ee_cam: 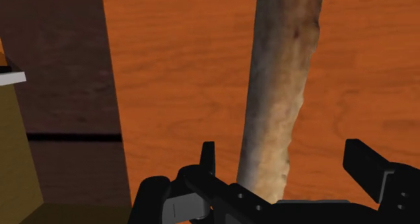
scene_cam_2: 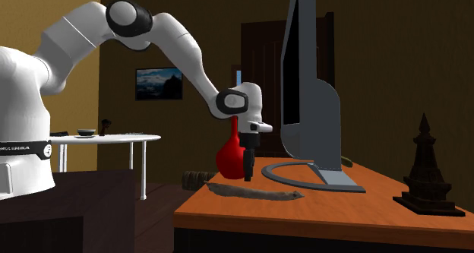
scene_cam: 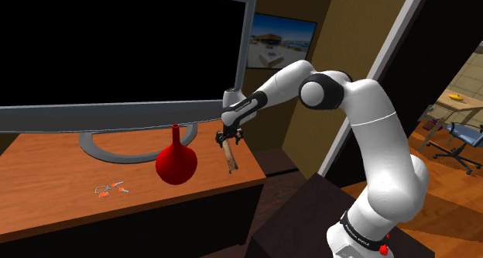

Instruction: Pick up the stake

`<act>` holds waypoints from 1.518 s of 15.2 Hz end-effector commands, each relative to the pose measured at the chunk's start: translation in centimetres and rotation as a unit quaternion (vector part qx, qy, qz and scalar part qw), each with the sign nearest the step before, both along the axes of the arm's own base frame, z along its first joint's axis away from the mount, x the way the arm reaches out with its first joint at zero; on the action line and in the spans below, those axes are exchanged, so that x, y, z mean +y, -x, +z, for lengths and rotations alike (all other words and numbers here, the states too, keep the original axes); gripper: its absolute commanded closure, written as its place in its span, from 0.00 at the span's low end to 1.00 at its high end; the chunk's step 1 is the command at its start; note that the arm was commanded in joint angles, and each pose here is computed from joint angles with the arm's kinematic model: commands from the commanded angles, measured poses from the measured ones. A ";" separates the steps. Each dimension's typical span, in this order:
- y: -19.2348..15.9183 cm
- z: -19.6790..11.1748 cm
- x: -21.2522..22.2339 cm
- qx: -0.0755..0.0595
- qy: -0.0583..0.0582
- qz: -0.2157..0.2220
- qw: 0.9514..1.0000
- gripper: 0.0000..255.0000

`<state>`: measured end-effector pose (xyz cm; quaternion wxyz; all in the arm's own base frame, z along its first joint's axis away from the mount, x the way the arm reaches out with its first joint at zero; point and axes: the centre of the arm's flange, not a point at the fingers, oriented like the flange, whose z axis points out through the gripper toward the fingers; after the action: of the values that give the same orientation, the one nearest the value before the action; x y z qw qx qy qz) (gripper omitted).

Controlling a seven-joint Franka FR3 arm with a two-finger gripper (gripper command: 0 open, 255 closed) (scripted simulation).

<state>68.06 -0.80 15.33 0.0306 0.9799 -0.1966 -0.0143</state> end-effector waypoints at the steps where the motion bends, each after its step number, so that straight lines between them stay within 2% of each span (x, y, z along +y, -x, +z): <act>1: -0.4 -1.2 -0.2 -0.001 0.000 -0.001 1.000 0.00; 7: -0.4 -4.6 -0.2 -0.001 0.000 -0.001 1.000 0.00; 9: -0.4 -4.6 -0.2 -0.001 0.000 -0.001 1.000 0.00; 10: -0.4 -4.6 -0.1 -0.001 0.000 -0.001 1.000 1.00; 19: -0.4 -4.6 -0.2 -0.001 0.000 -0.001 1.000 1.00; 23: -0.4 -2.5 -0.2 -0.001 0.000 -0.001 1.000 1.00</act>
<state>68.50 -0.87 12.38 0.0309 0.9796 -0.1980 -0.0136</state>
